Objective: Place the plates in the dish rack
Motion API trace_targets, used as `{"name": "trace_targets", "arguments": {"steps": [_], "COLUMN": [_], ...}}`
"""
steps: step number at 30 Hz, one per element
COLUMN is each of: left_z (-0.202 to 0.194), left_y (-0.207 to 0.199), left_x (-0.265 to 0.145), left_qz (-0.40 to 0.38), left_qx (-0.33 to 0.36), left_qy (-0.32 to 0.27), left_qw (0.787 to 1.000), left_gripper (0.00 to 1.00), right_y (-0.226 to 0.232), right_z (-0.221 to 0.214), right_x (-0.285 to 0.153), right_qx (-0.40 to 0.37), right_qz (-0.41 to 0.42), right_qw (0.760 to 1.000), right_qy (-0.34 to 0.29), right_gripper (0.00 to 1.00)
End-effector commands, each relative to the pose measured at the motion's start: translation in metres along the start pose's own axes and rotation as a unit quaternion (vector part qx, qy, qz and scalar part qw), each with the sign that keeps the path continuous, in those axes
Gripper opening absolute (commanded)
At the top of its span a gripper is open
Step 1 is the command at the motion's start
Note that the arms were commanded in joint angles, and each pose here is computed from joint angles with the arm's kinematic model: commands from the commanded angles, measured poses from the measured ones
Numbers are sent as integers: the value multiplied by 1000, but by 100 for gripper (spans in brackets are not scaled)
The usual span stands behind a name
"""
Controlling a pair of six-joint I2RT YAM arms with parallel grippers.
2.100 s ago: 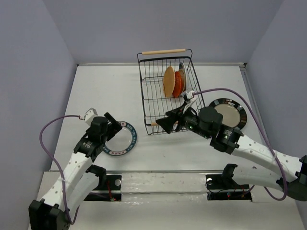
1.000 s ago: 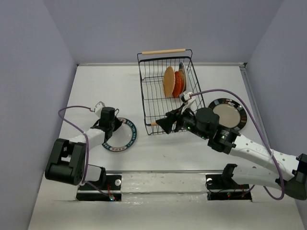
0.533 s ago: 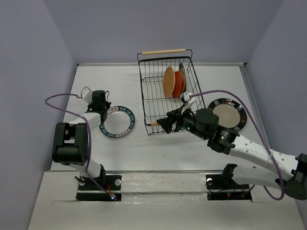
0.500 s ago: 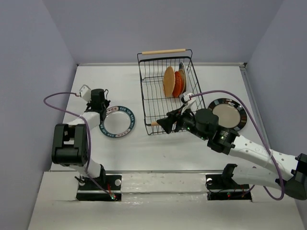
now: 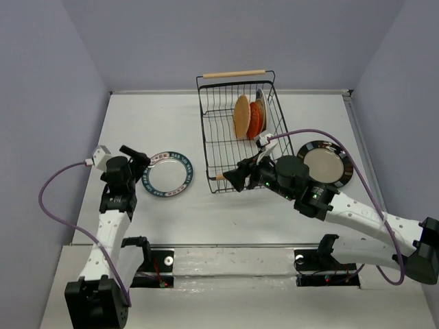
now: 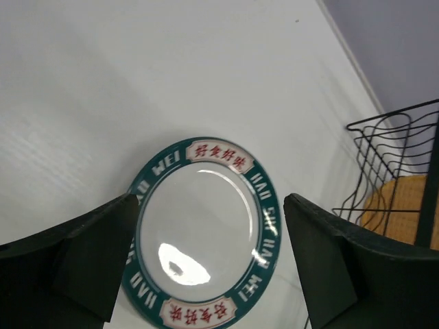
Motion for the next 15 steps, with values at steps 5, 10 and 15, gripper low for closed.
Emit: {"name": "trace_targets", "arguments": {"steps": [5,10,15], "left_z": [-59,-100,-111], "left_y": [44,60,56], "left_x": [-32,-21,-3], "left_qz": [65,72,41], "left_qx": [-54,-83,-98], "left_qy": [108,146,136], "left_qw": [991,983,985], "left_gripper": [97,96,93], "right_y": [12,11,11], "right_z": [15,16,15], "right_x": [1,0,1], "right_qx": [3,8,6], "right_qz": [24,21,21], "right_qw": [999,999,999], "right_qy": [-29,-34,-34], "right_gripper": [71,71,71]}}
Point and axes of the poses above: each gripper's point midway between its finger pads, its own x axis out along the fingers, its own y axis along the line the jaws close on, z = x × y, the point moved 2 cm from there along -x, back along the fingers, and after that the axes turned 10 degrees about x, right-handed, at the moved point
